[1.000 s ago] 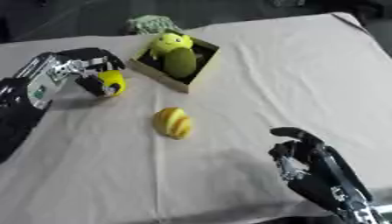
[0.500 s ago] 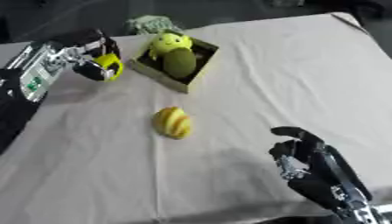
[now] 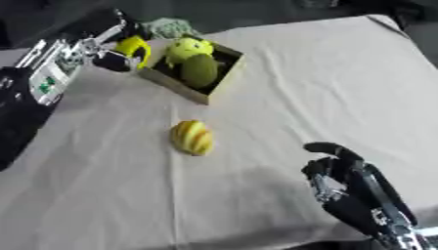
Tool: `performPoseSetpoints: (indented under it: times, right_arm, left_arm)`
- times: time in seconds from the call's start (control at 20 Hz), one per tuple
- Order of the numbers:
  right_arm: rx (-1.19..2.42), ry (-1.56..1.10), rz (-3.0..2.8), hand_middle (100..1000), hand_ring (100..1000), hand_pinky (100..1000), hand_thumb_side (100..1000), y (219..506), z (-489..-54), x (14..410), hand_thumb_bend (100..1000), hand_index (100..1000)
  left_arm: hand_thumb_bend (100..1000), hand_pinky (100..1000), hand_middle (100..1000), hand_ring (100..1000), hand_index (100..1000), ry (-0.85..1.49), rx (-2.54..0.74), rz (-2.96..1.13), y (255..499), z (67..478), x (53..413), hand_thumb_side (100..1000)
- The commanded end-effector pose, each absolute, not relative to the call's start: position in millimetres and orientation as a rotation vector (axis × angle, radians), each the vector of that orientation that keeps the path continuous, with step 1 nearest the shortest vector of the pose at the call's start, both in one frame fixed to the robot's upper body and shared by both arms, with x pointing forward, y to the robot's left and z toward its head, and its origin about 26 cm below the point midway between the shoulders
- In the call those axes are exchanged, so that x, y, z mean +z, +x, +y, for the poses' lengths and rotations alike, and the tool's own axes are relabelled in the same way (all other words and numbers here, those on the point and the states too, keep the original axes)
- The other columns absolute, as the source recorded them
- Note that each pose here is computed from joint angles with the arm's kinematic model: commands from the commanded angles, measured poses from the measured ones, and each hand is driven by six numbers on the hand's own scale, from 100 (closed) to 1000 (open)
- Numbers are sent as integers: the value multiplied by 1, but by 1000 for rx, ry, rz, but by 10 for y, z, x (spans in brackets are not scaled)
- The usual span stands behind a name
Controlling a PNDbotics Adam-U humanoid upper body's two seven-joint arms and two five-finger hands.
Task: Pick up objects on the table and place them in the box.
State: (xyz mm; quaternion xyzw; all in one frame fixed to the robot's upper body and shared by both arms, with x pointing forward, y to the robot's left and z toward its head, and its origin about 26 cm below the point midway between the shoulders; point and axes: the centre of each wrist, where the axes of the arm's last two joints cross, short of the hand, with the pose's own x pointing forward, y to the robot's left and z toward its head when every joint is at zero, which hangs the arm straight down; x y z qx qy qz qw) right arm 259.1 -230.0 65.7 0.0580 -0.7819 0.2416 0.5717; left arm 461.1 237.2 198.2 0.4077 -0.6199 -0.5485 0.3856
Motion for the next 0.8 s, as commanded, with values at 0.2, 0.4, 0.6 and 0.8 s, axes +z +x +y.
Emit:
performPoseSetpoints:
  times: [0.2, 0.4, 0.6, 0.8]
  right_arm:
    - [584, 150, -1864, 773, 617, 638, 317, 2610, -2276, 746, 100, 773]
    - [585, 152, -1870, 773, 617, 638, 315, 2618, -2271, 762, 100, 773]
    - [584, 152, -1873, 773, 617, 638, 315, 2623, -2268, 770, 100, 773]
    - [582, 149, -1874, 773, 617, 638, 315, 2623, -2271, 772, 100, 773]
  left_arm:
    - [180, 641, 541, 514, 741, 1189, -1325, -1627, 4664, 2243, 2037, 160]
    - [226, 711, 625, 628, 805, 1279, -1303, -1604, 4694, 2203, 1909, 177]
    - [268, 739, 716, 704, 863, 1318, -1287, -1599, 4725, 2200, 1738, 365]
    - [290, 782, 786, 763, 903, 1315, -1264, -1613, 4736, 2216, 1629, 584]
